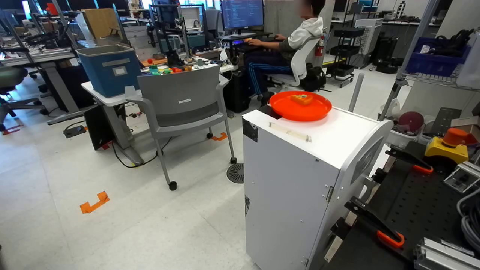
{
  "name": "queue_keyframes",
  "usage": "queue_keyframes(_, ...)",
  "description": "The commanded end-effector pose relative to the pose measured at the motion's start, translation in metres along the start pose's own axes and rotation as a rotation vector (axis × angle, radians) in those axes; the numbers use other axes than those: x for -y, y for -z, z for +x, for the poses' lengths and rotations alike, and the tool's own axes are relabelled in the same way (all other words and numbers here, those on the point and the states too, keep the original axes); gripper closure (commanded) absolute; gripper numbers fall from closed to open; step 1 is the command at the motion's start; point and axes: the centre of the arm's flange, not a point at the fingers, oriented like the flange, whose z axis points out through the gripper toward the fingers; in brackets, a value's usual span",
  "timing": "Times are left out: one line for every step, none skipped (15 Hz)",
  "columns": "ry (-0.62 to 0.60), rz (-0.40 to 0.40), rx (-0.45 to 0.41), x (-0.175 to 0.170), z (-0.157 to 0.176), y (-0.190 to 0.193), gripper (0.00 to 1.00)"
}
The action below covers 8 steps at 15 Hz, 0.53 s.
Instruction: Remove the pizza slice from the plate
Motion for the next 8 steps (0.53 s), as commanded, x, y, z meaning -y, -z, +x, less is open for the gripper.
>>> queue_keyframes(-0.069,0.038,-0.006,-0.024,-0.001,-0.002,0.00)
queue_keyframes(-0.087,0.046,-0.002,-0.031,-0.001,-0.004,0.00)
queue_keyframes(-0.104,0.056,0.002,-0.040,-0.001,-0.006,0.00)
queue_keyframes(-0.119,0.065,0.007,-0.048,-0.001,-0.008,0.00)
queue_keyframes(-0.134,0.076,0.012,-0.056,-0.001,-0.010,0.00)
queue_keyframes(-0.148,0.085,0.014,-0.064,-0.001,-0.012,0.00)
queue_keyframes(-0.158,0.097,0.019,-0.073,-0.002,-0.014,0.00)
queue_keyframes(-0.168,0.107,0.022,-0.080,-0.003,-0.016,0.00)
